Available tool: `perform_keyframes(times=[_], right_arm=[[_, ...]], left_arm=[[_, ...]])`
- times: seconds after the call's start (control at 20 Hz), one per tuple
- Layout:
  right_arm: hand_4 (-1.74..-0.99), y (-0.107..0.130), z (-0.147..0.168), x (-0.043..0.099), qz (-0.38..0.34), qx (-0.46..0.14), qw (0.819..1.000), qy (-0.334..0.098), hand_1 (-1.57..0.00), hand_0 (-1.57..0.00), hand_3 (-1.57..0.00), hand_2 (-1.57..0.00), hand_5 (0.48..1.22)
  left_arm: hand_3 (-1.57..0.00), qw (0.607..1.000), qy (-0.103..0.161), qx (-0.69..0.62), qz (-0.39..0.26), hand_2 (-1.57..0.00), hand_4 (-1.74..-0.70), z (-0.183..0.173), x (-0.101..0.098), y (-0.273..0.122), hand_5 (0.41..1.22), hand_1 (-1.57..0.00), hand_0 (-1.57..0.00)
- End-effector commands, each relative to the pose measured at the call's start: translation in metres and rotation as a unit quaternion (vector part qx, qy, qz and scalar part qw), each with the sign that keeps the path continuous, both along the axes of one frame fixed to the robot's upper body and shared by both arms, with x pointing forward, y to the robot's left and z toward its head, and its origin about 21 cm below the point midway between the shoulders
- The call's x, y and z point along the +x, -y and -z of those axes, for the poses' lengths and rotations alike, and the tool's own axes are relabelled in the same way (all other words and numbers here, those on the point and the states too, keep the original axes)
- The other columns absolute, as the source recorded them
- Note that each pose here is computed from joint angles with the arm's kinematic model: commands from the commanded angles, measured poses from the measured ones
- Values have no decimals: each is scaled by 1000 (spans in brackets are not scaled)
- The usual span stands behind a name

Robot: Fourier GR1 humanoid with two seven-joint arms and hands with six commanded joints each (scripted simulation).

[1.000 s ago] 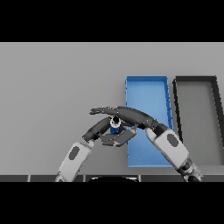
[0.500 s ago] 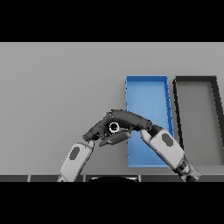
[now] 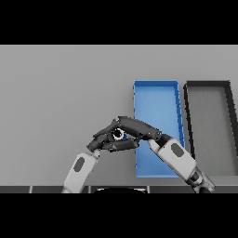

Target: Pick up the blue pipe and place it into the blue bin.

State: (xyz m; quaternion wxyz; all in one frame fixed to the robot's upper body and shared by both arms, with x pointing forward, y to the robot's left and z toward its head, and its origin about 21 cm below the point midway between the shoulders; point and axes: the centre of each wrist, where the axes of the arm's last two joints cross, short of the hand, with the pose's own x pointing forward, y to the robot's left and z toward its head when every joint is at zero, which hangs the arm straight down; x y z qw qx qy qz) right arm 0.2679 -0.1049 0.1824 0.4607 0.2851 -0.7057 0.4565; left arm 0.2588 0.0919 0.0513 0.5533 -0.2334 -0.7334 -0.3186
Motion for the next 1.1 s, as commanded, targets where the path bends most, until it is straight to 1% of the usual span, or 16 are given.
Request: perform_keyframes(times=[0.0, 0.05, 0.1, 0.2, 0.25, 0.35, 0.5, 0.6, 0.65, 0.7, 0.75, 0.8, 0.85, 0.9, 1.0, 1.05], right_arm=[[-1733, 4, -3, -2, 4, -3, 1000, 6, -1555, -1555, -1542, -1556, 1196], [-1734, 1, -3, -4, 5, -6, 1000, 3, -1558, -1558, -1548, -1559, 1201], [-1736, 1, -3, -5, 8, -15, 1000, -2, -1561, -1561, -1553, -1561, 1205], [-1738, -2, -5, -9, 15, -22, 1000, -11, -1565, -1565, -1559, -1565, 1211], [-1738, -3, -5, -9, 18, -21, 1000, -12, -1566, -1566, -1562, -1566, 1213], [-1739, -3, -7, -9, 22, -24, 999, -3, -1568, -1568, -1565, -1568, 1216], [-1740, -3, -4, -10, 29, -26, 999, -4, -1569, -1569, -1568, -1569, 1218], [-1740, -3, -3, -9, 25, -22, 999, -8, -1570, -1570, -1569, -1570, 1219], [-1741, -7, -3, -9, 22, -17, 999, -15, -1570, -1570, -1569, -1570, 1220], [-1741, -6, -2, -10, 20, -8, 1000, -20, -1570, -1570, -1570, -1570, 1220], [-1741, -6, -1, -7, 19, -1, 1000, -23, -1570, -1570, -1570, -1570, 1220], [-1741, 0, -5, -8, 11, 16, 999, -33, -1571, -1571, -1570, -1571, 1220], [-1741, -3, -10, -8, 5, 29, 998, -48, -1571, -1571, -1570, -1571, 1220], [-1741, -4, -21, -5, 6, 36, 998, -51, -1571, -1571, -1570, -1571, 1221], [-1741, -1, -37, -2, 10, 47, 996, -77, -1571, -1571, -1571, -1571, 1221], [-1741, -1, -48, 0, 9, 57, 995, -79, -1571, -1571, -1571, -1571, 1221]], left_arm=[[-1166, 1000, 12, 7, -4, -1293, -1599, -1, -1, -1, 1221, -1342, -1462], [-933, 1000, 11, 16, 10, -1034, -1475, -1, -1, -4, 1221, -1073, -1169], [-746, 999, 11, 21, 25, -827, -1372, 2, 1, -5, 1221, -858, -935], [-477, 998, 12, 41, 41, -529, -1206, 1, 2, -7, 1221, -549, -598], [-381, 998, 12, 55, 39, -423, -1136, -1, 2, -9, 1132, -439, -478], [-244, 997, -1, 71, 26, -270, -1047, -2, 3, -9, 938, -281, -306], [-124, 997, -23, 71, 15, -138, -980, 2, 4, -11, 704, -143, -156], [-79, 996, -44, 72, 10, -88, -969, 1, 2, -12, 603, -91, -100], [-63, 997, -37, 72, 7, -70, -968, 0, 3, -10, 567, -73, -79], [-50, 996, -36, 76, 8, -56, -955, 2, 0, -8, 538, -58, -63], [-40, 996, -31, 78, 2, -45, -947, 1, 2, -11, 513, -46, -50], [-32, 996, -33, 81, 0, -35, -938, 3, 1, -11, 495, -37, -40], [-25, 995, -38, 88, 1, -28, -928, 5, 2, -12, 484, -29, -32], [-20, 995, -39, 87, 3, -22, -922, 6, 1, -12, 482, -23, -25], [-12, 994, -45, 97, -1, -14, -913, 8, 2, -9, 470, -14, -16], [-10, 995, -42, 94, 1, -11, -909, 8, 1, -9, 464, -11, -12]])
